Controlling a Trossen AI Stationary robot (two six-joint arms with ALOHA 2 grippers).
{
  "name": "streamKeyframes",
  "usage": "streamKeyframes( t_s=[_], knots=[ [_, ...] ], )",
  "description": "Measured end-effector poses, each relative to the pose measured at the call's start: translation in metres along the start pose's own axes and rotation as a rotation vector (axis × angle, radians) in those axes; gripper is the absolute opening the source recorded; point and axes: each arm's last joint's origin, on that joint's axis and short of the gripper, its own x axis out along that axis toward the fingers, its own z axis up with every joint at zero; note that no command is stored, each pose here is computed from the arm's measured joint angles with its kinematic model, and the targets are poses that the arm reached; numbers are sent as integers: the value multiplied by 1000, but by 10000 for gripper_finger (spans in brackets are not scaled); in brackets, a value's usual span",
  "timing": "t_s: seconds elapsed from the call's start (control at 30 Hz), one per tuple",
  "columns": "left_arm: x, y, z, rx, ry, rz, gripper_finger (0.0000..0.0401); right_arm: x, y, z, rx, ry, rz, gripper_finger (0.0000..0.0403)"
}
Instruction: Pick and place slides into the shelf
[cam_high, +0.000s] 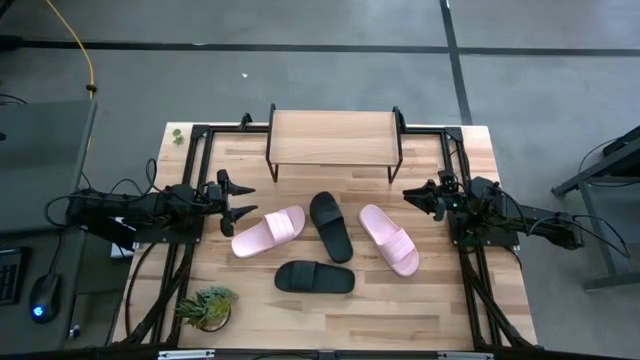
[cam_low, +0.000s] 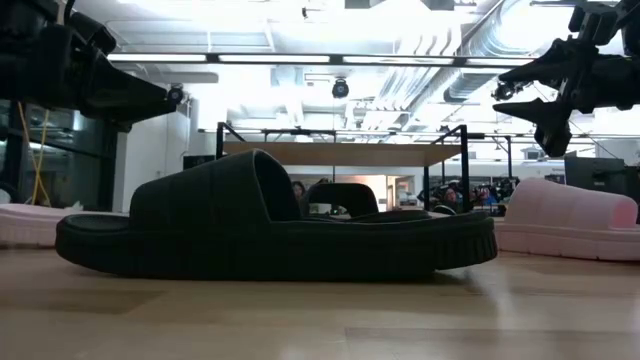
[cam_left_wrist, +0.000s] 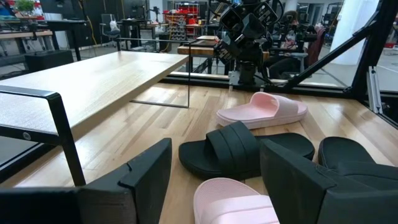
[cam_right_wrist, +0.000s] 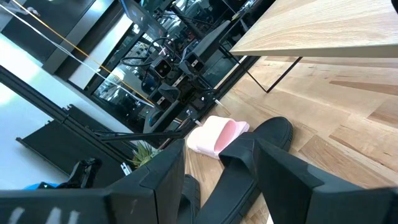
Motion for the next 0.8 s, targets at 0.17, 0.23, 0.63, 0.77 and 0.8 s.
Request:
streamKeyframes(
  t_s=[0.17,0.23,0.63,0.77,0.8],
  knots=[
    [0,0,0,0,0,0,225,0,0,0,0,0,0,181],
    [0,0,0,0,0,0,225,0,0,0,0,0,0,181],
    [0,3,1,180,-6,106,225,0,0,0,0,0,0,181],
    [0,3,1,178,-5,107,225,0,0,0,0,1,0,181],
    [0,3,1,177,-6,107,225,0,0,0,0,0,0,181]
  ],
)
